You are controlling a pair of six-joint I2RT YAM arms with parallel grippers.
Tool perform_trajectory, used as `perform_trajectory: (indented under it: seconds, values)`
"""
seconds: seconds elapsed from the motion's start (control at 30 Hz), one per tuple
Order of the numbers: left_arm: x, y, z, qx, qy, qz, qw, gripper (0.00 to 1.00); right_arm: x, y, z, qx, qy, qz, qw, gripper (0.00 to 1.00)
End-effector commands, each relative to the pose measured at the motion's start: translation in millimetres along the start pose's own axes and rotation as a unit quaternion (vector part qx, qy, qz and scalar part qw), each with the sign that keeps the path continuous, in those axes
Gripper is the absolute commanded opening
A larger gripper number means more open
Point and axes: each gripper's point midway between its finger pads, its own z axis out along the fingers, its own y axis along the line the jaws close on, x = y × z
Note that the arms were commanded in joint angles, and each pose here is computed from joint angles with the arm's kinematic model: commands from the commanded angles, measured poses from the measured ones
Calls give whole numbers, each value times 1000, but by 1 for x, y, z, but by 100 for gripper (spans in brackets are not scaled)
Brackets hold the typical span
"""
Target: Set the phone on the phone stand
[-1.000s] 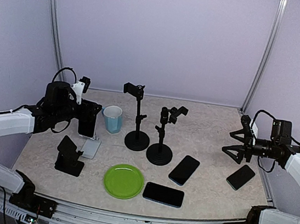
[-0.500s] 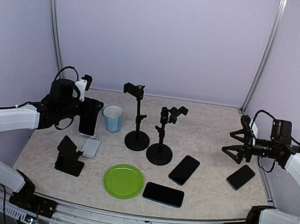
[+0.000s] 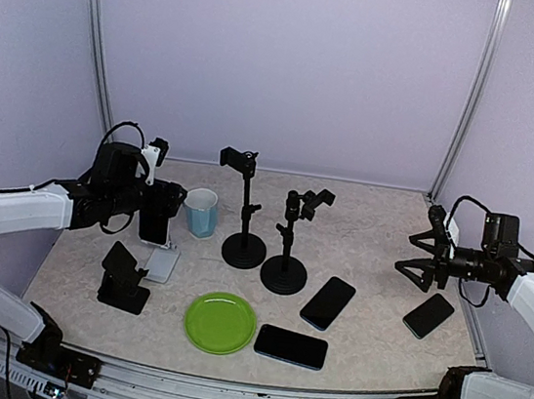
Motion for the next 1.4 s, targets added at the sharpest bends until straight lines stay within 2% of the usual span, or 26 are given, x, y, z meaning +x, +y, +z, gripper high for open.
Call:
perform_trajectory:
  seconds: [0.0,0.33,0.5,0.6,0.73,0.8,0.87,0.93,1.07,1.17,1.2,1.27,1.37]
  values:
    - [-7,4,-12,-17,-13,5,1000,95,1,3,2,-5,3,-2,1000,91]
    - [-25,4,-30,-26,-43,17,999,99,3,3,2,-5,6,-1,1000,91]
    - [-79,-15,-86,-60,-94,77,991,99,6,1,4,-3,10,2,1000,91]
    - [-110,-21,-118,-75,-143,58,985,99,7,-1,5,-3,12,5,1000,91]
    - [-147,-13,-142,-120,-188,73,972,99,4,-5,6,2,13,7,1000,92]
    - [-168,-21,-147,-105,-210,73,969,99,-4,-6,3,2,7,9,1000,93]
    - [-190,-48,-153,-49,-231,73,969,99,-14,-3,-2,-5,16,-22,1000,93]
    - [-206,-78,-159,-28,-247,90,964,99,-13,-1,-10,-9,61,-58,996,95]
    - [-207,-149,-182,-103,-264,209,936,99,16,4,-28,-24,180,-77,980,94]
    - [-179,-214,-193,-83,-278,306,907,99,53,18,-34,-42,234,-81,968,87]
    - [-164,-235,-193,-76,-273,347,894,99,61,25,-36,-51,240,-87,965,84]
    - [-139,-264,-190,-74,-259,383,883,95,72,36,-39,-54,244,-108,962,82]
    - [-87,-315,-186,7,-254,433,865,94,86,38,-45,-17,251,-153,956,80]
